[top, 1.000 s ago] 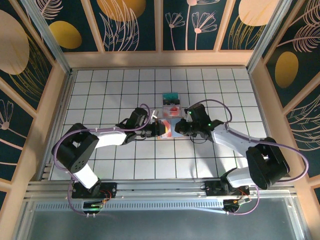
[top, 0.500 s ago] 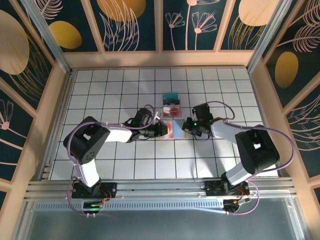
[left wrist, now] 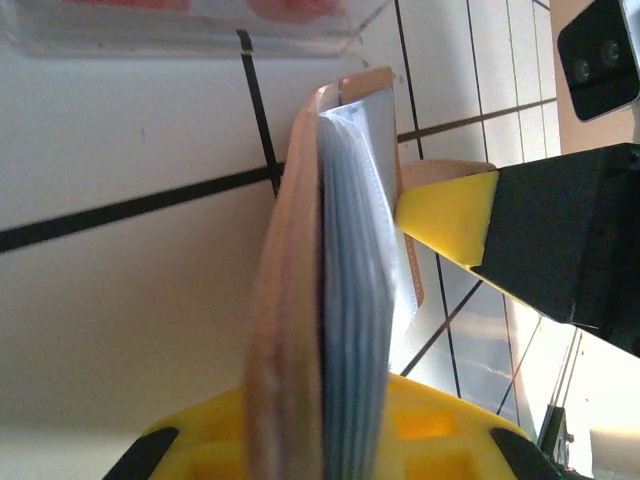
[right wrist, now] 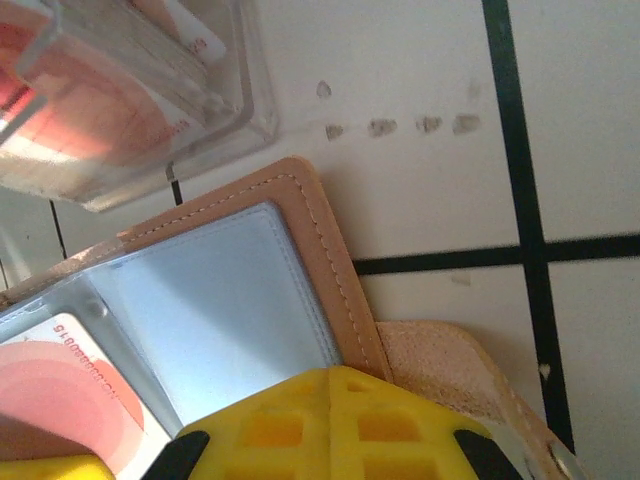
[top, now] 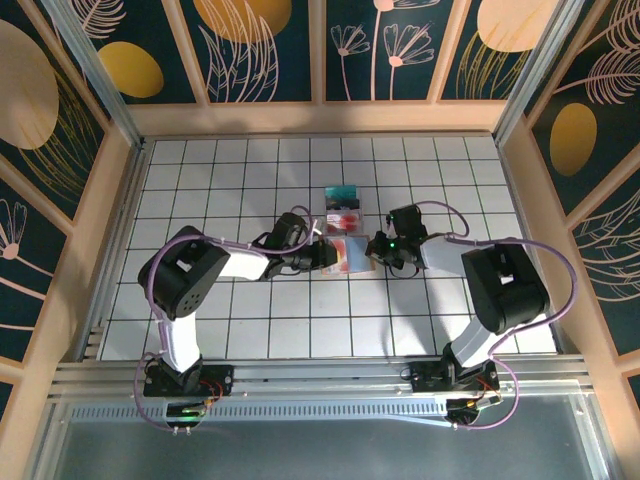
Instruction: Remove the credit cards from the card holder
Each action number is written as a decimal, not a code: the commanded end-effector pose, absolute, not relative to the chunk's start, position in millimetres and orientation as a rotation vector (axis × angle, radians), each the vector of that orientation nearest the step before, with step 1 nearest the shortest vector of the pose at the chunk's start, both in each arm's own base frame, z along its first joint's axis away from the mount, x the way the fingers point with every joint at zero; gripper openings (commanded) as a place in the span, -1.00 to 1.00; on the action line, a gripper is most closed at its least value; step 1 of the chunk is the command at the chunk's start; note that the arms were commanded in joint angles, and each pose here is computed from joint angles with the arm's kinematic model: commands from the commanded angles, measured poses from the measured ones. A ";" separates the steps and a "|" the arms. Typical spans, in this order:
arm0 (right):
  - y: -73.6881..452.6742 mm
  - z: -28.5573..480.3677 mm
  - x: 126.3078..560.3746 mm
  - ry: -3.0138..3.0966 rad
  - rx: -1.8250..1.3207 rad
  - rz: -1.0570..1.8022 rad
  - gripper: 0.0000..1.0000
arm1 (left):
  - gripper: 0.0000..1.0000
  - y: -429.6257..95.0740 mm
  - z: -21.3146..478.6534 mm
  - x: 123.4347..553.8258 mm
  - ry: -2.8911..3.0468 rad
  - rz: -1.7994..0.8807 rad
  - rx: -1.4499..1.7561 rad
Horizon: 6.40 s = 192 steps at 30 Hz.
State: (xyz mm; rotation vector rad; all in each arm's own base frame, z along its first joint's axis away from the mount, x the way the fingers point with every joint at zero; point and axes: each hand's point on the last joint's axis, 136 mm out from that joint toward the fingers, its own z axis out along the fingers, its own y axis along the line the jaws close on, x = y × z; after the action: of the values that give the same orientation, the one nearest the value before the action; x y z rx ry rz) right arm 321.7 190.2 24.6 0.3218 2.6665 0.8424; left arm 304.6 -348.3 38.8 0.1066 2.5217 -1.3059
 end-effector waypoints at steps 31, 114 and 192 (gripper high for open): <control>193.6 25.0 354.4 2.640 0.321 0.904 -1.00 | -1.00 -335.2 29.9 355.8 2.495 -1.253 0.137; 223.1 41.8 297.0 2.752 0.157 0.815 -0.46 | -0.28 -335.3 19.3 304.1 2.639 -0.803 0.259; 233.1 62.7 312.1 2.573 0.204 1.248 -0.61 | -0.73 -317.0 -11.3 308.7 2.725 -0.490 0.283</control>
State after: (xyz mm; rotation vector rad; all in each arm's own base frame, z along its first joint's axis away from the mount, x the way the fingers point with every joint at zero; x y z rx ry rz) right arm 303.6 225.5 39.4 0.2587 2.6612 1.1722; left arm 330.4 -340.2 23.7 0.2531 2.5926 -0.6249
